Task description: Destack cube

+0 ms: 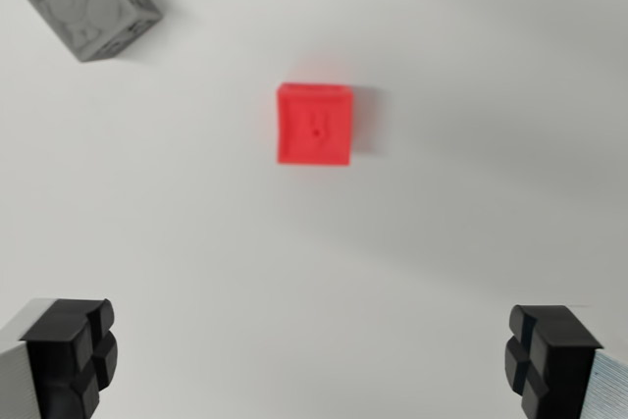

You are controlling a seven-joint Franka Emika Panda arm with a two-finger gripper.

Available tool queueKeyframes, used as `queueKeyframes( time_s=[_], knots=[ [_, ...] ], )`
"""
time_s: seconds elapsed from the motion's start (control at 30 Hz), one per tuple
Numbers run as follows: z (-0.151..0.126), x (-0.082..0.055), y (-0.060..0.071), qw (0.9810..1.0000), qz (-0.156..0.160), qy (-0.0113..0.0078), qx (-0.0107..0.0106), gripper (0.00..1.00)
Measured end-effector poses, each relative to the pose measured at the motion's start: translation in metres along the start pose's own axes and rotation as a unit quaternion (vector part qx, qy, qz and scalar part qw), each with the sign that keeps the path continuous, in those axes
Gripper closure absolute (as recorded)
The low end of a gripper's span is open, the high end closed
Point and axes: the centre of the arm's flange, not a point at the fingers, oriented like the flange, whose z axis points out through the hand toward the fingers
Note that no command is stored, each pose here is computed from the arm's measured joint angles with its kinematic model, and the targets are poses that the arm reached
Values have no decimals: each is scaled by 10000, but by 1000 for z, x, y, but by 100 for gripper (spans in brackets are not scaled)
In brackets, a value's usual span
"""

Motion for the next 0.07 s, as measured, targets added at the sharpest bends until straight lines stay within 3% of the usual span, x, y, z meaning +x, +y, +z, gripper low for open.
queueKeyframes(
  time_s=[0.07],
  knots=[
    [0,0,0,10000,0,0,0,0]
  ],
)
